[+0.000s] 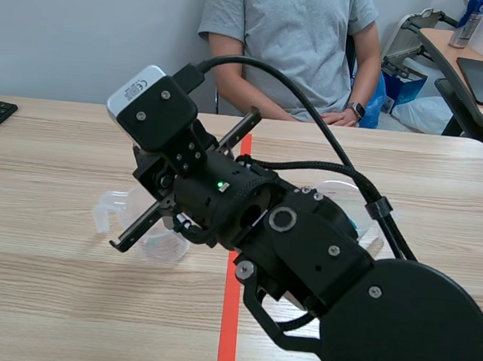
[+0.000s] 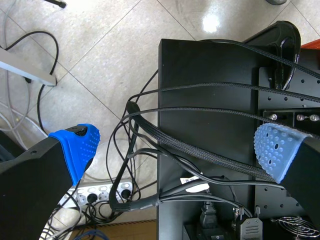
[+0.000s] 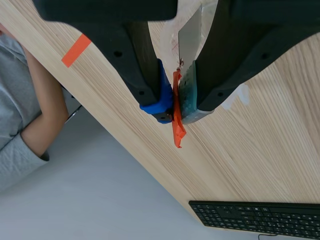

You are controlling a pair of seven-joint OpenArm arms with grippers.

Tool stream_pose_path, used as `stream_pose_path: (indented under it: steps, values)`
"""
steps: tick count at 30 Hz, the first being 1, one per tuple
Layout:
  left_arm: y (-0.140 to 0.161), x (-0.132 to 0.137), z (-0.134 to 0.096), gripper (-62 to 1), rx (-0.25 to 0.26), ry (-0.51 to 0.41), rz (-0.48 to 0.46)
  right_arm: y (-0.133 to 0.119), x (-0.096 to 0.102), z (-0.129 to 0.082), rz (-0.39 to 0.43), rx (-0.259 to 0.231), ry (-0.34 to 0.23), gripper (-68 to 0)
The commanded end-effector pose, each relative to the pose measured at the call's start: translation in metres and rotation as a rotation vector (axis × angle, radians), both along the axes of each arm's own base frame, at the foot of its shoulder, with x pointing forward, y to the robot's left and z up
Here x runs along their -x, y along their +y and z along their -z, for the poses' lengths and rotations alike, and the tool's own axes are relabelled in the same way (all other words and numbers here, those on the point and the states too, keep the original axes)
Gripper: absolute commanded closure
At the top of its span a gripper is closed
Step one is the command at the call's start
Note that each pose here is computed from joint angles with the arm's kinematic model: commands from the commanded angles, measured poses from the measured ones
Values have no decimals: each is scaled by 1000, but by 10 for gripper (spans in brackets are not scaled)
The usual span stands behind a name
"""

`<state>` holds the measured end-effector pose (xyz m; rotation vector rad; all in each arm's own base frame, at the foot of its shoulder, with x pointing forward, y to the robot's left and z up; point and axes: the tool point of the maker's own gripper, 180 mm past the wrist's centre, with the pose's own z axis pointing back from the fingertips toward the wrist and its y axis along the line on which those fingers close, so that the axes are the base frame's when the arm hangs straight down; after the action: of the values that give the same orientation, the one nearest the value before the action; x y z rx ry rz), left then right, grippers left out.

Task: Do the redox reaction experiment.
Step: 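Lift the metal plate out of the left beaker, then move the plate over the blue solution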

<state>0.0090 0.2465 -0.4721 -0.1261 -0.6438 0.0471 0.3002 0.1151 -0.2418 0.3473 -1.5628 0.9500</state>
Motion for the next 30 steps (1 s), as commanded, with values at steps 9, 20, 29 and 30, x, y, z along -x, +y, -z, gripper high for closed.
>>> stream_pose_path:
  steps: [9,20,29,30]
  values:
    - [1,2,-4,-623,1,-8,-6,4,3,-41,-73,-25,-48,-13]
    - [1,2,-4,-623,0,-8,-6,4,13,-76,-118,-21,-35,-13]
    - [1,2,-4,-281,-1,-7,-2,-15,16,-112,-124,-45,-49,-13]
    - [1,2,-4,-258,-1,-7,-2,-18,17,-115,-123,-41,-48,-13]
